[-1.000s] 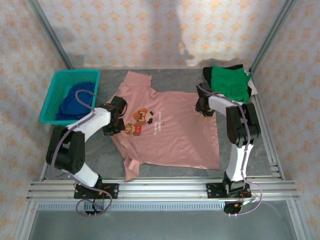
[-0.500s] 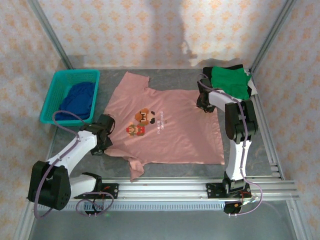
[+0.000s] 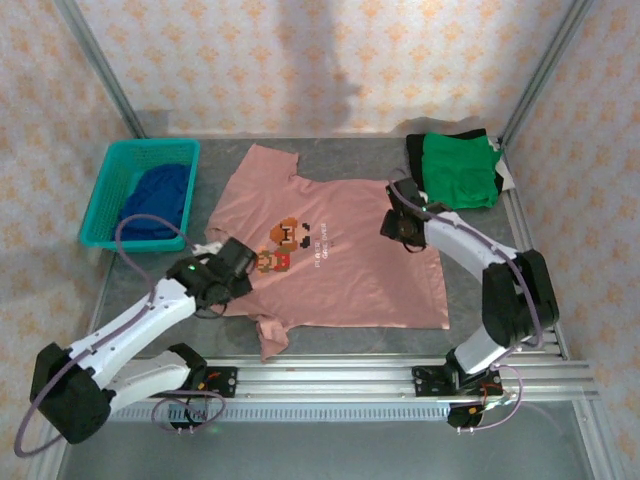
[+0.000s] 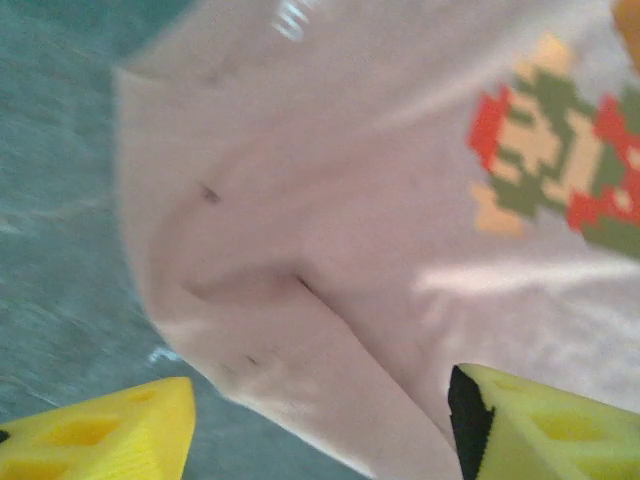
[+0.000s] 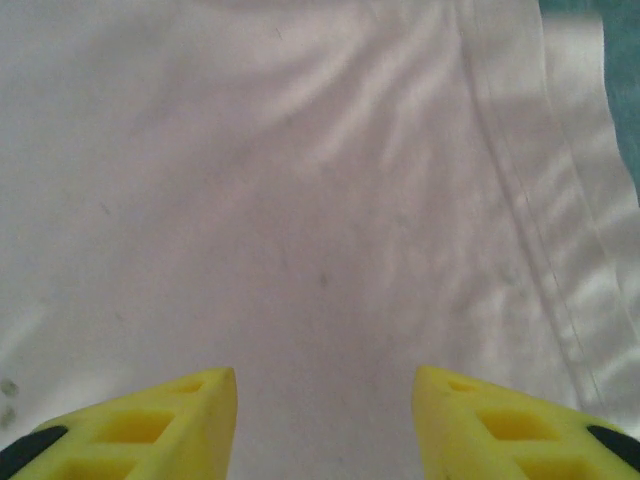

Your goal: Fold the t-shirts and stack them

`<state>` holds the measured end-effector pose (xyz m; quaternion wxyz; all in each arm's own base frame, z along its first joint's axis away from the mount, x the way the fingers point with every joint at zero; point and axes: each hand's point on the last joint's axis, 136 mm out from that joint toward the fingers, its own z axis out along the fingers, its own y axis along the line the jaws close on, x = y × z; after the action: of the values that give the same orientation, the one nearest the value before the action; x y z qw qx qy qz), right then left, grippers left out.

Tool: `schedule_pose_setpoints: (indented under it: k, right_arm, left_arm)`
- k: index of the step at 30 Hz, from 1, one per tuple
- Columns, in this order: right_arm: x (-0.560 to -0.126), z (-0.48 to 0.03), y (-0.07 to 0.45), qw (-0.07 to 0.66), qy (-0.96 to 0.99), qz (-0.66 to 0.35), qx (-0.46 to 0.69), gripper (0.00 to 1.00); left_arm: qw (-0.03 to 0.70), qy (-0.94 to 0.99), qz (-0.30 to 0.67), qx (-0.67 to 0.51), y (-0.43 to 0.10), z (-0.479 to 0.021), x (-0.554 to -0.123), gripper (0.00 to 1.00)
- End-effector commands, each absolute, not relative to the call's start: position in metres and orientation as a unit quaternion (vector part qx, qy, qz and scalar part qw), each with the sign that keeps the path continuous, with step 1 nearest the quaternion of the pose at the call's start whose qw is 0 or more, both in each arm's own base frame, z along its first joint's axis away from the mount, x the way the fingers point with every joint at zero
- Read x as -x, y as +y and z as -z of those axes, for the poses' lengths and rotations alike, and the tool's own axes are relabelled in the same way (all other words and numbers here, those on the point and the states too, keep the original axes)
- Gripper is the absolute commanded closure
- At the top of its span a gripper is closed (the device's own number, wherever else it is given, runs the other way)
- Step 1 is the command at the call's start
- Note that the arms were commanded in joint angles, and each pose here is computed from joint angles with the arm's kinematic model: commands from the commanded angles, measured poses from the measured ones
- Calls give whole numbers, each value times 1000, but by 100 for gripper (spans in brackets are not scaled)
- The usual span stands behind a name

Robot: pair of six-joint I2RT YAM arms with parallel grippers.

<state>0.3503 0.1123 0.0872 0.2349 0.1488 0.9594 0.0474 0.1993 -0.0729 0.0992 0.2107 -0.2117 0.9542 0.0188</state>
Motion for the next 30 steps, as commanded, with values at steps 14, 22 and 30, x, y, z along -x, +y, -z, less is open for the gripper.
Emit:
schedule_pose_setpoints:
  k: [14,22,30]
  right_arm:
    - [-292,-52,89,186,970,-11,-157,49]
    - [-296,-43,72,176,969,27,-171,49]
    - [-275,-58,61,167,962,12,-214,47]
  left_arm:
    - [170,960,-42,219,-103,-47,-159,73]
    - [196,943,-24,269,-65,-50,-136,100]
    - [256,906,45,335,-35,-61,-127,83]
